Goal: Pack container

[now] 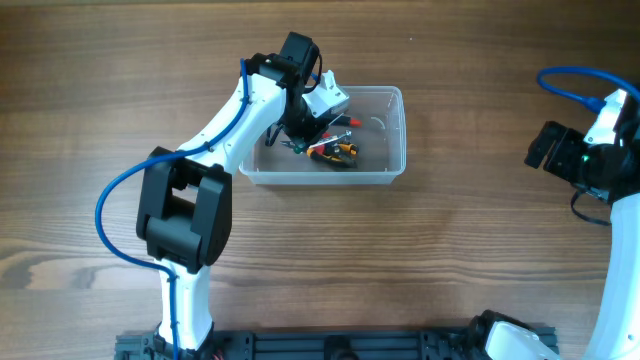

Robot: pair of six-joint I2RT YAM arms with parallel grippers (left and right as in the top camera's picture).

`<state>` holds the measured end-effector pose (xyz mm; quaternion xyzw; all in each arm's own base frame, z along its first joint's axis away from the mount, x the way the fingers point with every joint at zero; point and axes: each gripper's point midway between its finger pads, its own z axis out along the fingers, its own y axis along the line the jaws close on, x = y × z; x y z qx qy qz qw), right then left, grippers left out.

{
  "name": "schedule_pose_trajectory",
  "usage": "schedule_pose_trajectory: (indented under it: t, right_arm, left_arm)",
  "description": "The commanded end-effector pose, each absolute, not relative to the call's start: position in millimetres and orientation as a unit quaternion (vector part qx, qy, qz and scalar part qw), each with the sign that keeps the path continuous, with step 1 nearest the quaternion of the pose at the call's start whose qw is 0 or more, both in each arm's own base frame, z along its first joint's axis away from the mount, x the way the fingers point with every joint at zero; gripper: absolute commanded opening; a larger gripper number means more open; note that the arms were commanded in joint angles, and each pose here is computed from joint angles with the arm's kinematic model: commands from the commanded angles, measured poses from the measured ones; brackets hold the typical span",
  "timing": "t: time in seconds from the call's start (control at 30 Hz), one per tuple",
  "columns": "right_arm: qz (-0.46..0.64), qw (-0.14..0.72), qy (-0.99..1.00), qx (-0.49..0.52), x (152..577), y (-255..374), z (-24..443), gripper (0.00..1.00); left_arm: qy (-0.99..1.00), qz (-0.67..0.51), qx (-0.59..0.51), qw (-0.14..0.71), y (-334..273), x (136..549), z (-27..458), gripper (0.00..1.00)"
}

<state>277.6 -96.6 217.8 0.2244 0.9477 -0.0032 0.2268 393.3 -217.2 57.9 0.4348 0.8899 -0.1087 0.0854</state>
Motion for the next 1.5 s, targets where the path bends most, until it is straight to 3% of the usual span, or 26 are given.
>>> schedule_pose_trajectory:
  t: [0.0, 0.1, 0.13, 0.17, 0.2, 0.3, 0.43, 0.63, 0.8, 0.93, 1.0, 1.2, 1.47]
  right_arm:
    - [0.002, 0.225, 0.949, 0.222, 279.0, -95.6, 215.7, 1.0]
    - [0.002, 0.225, 0.949, 0.222, 279.0, -95.6, 215.7, 1.0]
    - [0.002, 0.225, 0.949, 0.222, 278.9, -95.7, 215.7, 1.0]
    - [0.002, 0.225, 0.949, 0.222, 278.9, -95.7, 215.7, 1.0]
    - [0.002, 0.225, 0.949, 0.223, 278.9, -95.7, 215.7, 1.0]
    - [0.002, 0.225, 0.949, 0.222, 279.0, -95.6, 215.7, 1.0]
    - [0.002, 0.225, 0.949, 0.223, 279.0, -95.6, 215.7, 1.0]
    - [0.002, 0.225, 0.949, 0.222, 279.0, -95.6, 215.7, 1.0]
    - [0.002, 0.225, 0.949, 0.222, 278.9, -95.7, 215.7, 1.0]
    - [0.002, 0.225, 0.949, 0.223, 278.9, -95.7, 215.7, 1.0]
    - [0.002, 0.225, 0.949, 0.222, 278.9, -95.7, 215.7, 1.0]
    - [0.002, 0.225, 0.949, 0.222, 278.9, -95.7, 215.7, 1.0]
    - [0.002, 0.225, 0.949, 0.223, 278.9, -95.7, 215.7, 1.0]
  left_arm:
    - [0.888, -0.1, 0.441, 0.084, -214.4, 395.2, 57.1, 0.09]
    - [0.888, -0.1, 0.441, 0.084, -214.5, 395.1, 57.1, 0.17]
    - [0.888, -0.1, 0.441, 0.084, -214.5, 395.2, 57.1, 0.33]
    - [0.888, -0.1, 0.441, 0.085, -214.5, 395.3, 57.1, 0.62]
    - [0.888, -0.1, 0.441, 0.086, -214.7, 395.8, 57.2, 0.72]
    - [0.888, -0.1, 0.437, 0.102, -217.8, 402.3, 60.7, 0.88]
    - [0.884, -0.099, 0.436, 0.137, -222.2, 412.5, 84.1, 1.0]
    - [0.867, -0.096, 0.399, 0.281, -218.9, 441.8, 206.3, 1.0]
    - [0.857, -0.095, 0.342, 0.374, -182.4, 419.4, 304.8, 1.0]
    - [0.846, -0.099, 0.303, 0.428, -149.3, 358.9, 377.6, 1.0]
    - [0.845, -0.095, 0.299, 0.434, -129.9, 306.3, 399.9, 1.0]
    - [0.871, -0.098, 0.229, 0.424, -73.8, 163.7, 411.5, 1.0]
    - [0.851, -0.095, 0.122, 0.501, -29.3, 61.9, 405.5, 1.0]
